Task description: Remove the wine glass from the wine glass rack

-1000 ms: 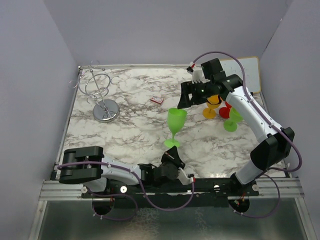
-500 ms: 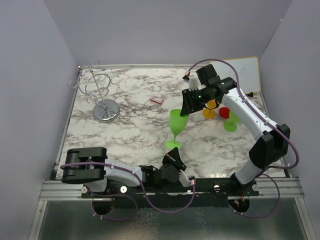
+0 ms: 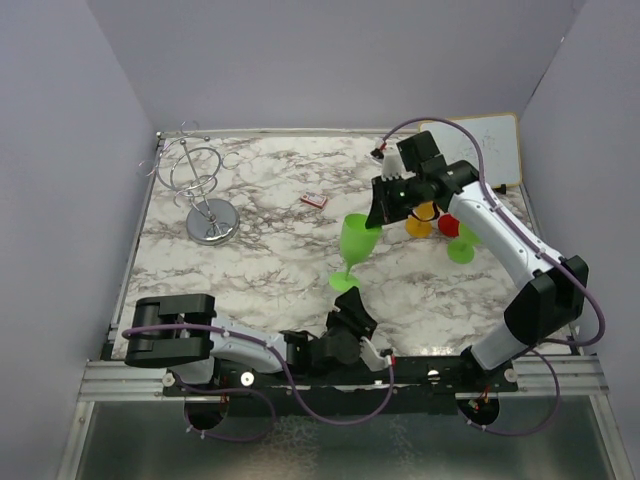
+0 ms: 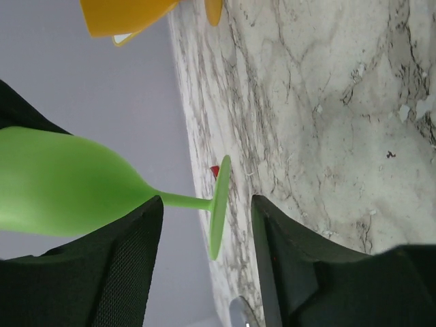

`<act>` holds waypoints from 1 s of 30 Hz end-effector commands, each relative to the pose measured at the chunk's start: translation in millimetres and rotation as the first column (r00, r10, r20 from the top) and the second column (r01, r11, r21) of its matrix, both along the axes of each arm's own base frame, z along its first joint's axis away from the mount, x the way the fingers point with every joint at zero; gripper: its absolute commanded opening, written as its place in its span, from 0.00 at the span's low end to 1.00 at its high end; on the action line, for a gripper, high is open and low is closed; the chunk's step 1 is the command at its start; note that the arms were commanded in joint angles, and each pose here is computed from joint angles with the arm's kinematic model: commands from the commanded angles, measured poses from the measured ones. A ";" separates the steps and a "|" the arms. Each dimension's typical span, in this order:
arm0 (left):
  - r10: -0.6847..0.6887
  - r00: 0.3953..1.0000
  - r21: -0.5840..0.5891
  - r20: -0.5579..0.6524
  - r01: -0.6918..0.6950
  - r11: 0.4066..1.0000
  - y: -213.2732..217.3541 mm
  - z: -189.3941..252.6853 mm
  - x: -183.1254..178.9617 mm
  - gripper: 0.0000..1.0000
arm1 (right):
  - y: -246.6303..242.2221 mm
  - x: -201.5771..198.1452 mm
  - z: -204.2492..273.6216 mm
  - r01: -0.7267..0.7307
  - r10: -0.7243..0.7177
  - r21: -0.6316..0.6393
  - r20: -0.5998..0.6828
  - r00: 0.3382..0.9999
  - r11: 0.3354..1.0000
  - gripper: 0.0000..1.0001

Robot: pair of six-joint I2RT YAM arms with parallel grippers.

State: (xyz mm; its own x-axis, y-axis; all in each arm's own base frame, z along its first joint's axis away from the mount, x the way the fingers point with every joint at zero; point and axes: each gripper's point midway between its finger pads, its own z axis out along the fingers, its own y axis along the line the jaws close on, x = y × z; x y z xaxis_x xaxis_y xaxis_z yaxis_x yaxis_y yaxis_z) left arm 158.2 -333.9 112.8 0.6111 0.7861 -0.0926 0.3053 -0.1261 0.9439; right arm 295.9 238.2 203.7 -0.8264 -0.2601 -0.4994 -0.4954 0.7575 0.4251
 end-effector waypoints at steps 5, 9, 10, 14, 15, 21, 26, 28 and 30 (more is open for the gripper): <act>0.020 0.998 -0.194 -0.061 -0.032 0.981 -3.1 32.6 -1.2 0.92 | -9.4 28.3 39.3 0.153 -0.162 0.061 0.228 0.960 0.986 0.01; -0.003 0.995 -0.269 -0.095 -0.022 0.963 -2.6 48.1 -4.6 0.99 | -23.5 41.7 49.9 0.256 -0.263 0.063 0.293 0.919 0.965 0.01; -0.012 0.994 -0.295 -0.105 -0.020 0.955 -1.8 54.4 -5.6 0.99 | -29.2 46.0 53.3 0.293 -0.299 0.065 0.311 0.902 0.954 0.01; -0.046 0.989 -0.397 -0.138 -0.012 0.918 2.6 78.2 -8.5 0.99 | -56.4 59.6 67.4 0.451 -0.448 0.089 0.383 0.808 0.888 0.01; -0.052 0.988 -0.422 -0.144 -0.014 0.906 5.0 84.3 -8.4 0.99 | -62.1 60.8 71.3 0.478 -0.478 0.105 0.398 0.783 0.872 0.01; -0.087 0.980 -0.618 -0.177 -0.042 0.785 26.0 135.6 -0.5 0.99 | -91.9 55.4 84.0 0.583 -0.602 0.208 0.473 0.643 0.785 0.01; -0.102 0.976 -0.748 -0.190 -0.077 0.660 51.5 172.4 11.9 0.99 | -100.7 46.8 85.9 0.590 -0.624 0.248 0.494 0.606 0.768 0.01; -0.104 0.976 -0.788 -0.193 -0.091 0.609 62.4 184.5 17.0 0.99 | -99.1 45.3 79.3 0.583 -0.612 0.232 0.488 0.622 0.778 0.01; -0.105 0.976 -0.826 -0.193 -0.104 0.554 73.5 196.1 21.5 0.99 | -97.8 44.4 70.9 0.582 -0.601 0.208 0.477 0.641 0.786 0.01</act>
